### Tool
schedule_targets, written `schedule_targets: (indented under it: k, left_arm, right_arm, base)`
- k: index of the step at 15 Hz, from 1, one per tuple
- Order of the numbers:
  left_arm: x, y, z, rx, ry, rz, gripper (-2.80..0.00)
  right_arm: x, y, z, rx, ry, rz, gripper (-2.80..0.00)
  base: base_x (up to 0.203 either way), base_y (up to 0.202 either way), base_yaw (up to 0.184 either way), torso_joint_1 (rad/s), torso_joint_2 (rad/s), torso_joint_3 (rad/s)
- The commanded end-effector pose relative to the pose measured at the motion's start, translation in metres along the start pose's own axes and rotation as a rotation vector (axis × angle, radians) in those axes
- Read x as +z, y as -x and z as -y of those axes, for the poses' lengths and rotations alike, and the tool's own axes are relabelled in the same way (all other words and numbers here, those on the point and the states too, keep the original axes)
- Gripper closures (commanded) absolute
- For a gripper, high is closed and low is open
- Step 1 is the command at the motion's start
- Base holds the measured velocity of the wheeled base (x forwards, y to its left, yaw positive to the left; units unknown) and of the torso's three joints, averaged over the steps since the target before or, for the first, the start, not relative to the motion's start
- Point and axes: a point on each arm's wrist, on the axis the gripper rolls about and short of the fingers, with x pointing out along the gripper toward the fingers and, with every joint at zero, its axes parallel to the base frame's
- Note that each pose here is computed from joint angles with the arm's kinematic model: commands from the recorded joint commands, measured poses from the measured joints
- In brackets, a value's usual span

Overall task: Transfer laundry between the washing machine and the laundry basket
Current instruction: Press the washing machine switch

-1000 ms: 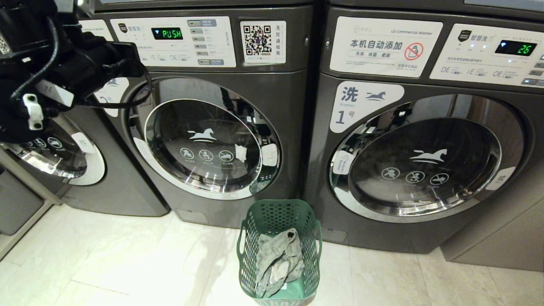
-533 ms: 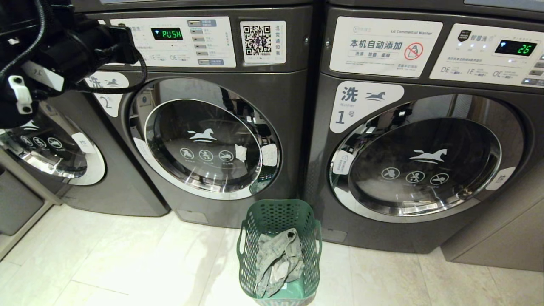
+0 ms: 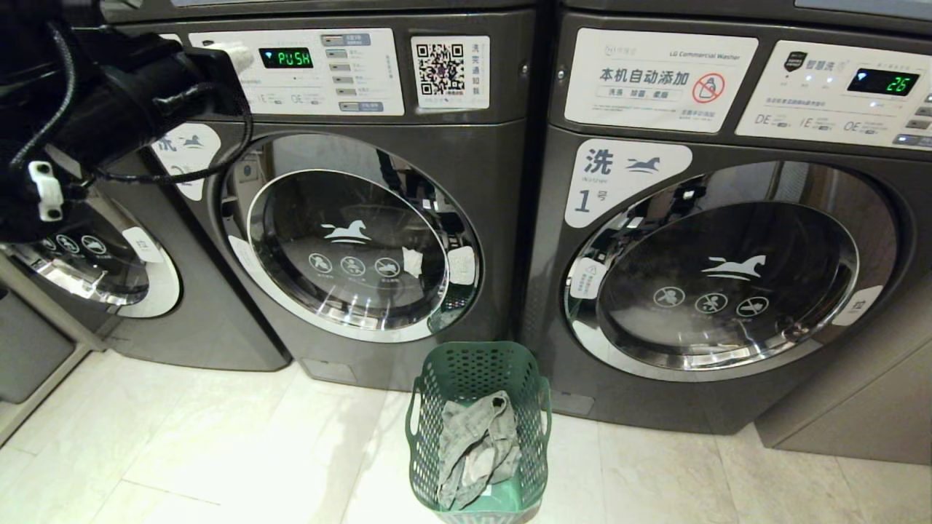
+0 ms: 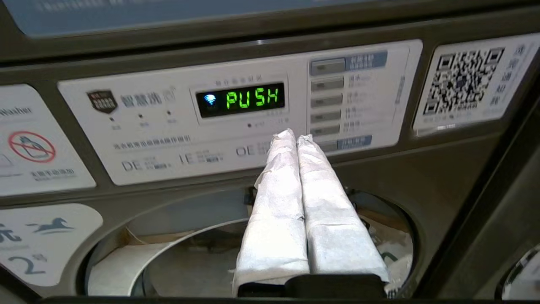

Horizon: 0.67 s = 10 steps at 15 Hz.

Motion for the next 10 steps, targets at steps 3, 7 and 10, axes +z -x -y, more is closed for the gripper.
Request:
schedule_targets:
  k: [3,7,10]
  left_arm:
    - [-0.010,0.002,0.000,-0.001,-0.002,-0.020,0.00]
    - [-0.022,-0.011,0.001,-0.001,-0.002,0.050,0.00]
    - [-0.038,-0.021,0.000,-0.006,0.007,0.062,0.00]
  right_arm:
    - [0.000,0.000,0.000,0.001,0.001,0.000,0.00]
    - [0.000,0.000,0.000,0.001,0.001,0.000,0.00]
    - [0.000,0.000,0.000,0.001,0.001,0.000,0.00]
  base:
    - [0.000,0.000,0.000,0.000,0.00,0.000]
    - [0.000,0.000,0.000,0.000,0.00,0.000]
    - [0.000,0.000,0.000,0.000,0.00,0.000]
